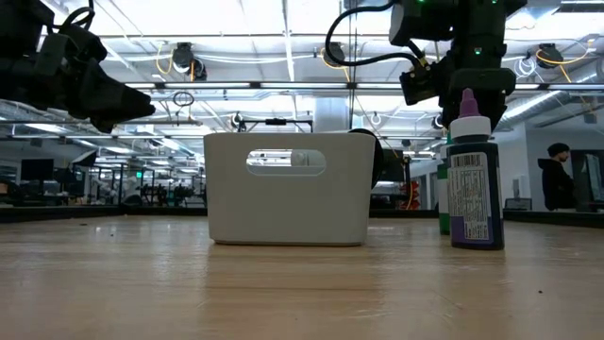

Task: Pick & Place food coloring
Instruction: Put the big black food coloring bottle into the gray bin

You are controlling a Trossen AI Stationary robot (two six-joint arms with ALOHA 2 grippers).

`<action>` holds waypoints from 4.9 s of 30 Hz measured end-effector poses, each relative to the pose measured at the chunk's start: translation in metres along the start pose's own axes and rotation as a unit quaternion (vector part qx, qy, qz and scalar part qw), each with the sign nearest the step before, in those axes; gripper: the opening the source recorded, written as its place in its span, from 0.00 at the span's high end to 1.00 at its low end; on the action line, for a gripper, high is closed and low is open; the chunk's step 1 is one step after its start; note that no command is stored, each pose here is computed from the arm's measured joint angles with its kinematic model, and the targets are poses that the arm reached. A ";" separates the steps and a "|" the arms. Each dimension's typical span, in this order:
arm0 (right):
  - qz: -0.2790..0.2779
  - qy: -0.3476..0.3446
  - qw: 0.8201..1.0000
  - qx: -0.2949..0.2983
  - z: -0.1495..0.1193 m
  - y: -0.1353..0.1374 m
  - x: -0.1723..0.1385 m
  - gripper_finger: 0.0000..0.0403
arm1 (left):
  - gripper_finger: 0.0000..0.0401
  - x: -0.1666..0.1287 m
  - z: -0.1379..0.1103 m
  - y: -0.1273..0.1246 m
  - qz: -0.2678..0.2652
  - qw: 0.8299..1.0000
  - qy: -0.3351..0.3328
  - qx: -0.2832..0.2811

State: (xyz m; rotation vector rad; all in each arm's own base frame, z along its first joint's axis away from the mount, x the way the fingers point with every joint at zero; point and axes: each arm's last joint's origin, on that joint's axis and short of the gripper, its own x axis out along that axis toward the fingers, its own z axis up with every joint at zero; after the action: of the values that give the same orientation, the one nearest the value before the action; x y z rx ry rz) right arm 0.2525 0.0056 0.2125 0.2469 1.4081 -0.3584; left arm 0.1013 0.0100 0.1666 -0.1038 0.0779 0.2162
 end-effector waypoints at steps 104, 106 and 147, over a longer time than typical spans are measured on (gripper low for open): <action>-0.057 -0.215 0.966 -0.134 0.052 0.017 -0.115 0.74 | 0.63 0.000 0.000 0.000 0.000 1.000 0.000 0.000; -0.053 -0.229 0.961 -0.145 0.058 0.021 -0.124 0.74 | 0.63 0.000 0.000 0.000 0.000 1.000 0.000 0.000; 0.154 -0.062 0.956 -0.242 0.115 0.110 -0.046 0.74 | 0.63 0.000 0.000 0.000 0.000 1.000 0.000 0.000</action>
State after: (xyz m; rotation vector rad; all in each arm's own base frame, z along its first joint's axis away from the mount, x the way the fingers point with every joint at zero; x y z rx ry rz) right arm 0.3943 0.0683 0.2706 0.0364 1.2645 0.2284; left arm 0.1013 0.0100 0.1666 -0.1038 0.0776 0.2158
